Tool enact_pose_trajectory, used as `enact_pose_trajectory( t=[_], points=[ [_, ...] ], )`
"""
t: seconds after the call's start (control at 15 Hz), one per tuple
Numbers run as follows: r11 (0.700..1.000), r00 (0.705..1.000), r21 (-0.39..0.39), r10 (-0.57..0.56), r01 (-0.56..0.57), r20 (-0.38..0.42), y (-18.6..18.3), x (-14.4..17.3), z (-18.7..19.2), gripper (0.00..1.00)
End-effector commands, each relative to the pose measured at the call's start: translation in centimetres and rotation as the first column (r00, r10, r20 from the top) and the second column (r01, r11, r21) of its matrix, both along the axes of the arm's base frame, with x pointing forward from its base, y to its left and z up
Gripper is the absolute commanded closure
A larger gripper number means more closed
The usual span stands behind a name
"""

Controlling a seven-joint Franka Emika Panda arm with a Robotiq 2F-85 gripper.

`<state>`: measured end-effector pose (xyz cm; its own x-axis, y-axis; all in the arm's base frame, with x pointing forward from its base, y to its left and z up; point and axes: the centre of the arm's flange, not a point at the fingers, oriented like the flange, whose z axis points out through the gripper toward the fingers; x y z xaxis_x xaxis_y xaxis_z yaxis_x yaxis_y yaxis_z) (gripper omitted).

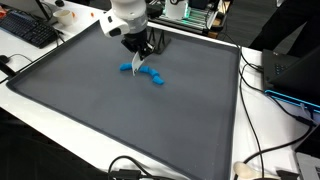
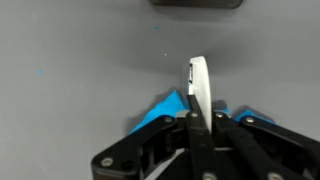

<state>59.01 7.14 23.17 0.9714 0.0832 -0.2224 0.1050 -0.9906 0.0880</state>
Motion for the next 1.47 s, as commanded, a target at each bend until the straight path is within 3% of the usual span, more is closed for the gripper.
enact_pose_trajectory(
  t=[0.0, 0.53, 1.07, 1.4],
  points=[
    [1.0, 1.0, 0.006, -0.009, 0.009, -0.005, -0.3, -1.0, 1.7, 0.99],
    [0.993, 0.992, -0.007, 0.118, -0.118, 0.042, -0.3, 0.3, 4.5, 0.99],
    [0.947, 0.947, -0.035, 0.319, -0.318, 0.027, -0.6, 1.9, 4.2, 0.99],
    [0.923, 0.923, -0.046, 0.384, -0.383, 0.016, -0.8, 2.6, 3.4, 0.99]
  ],
)
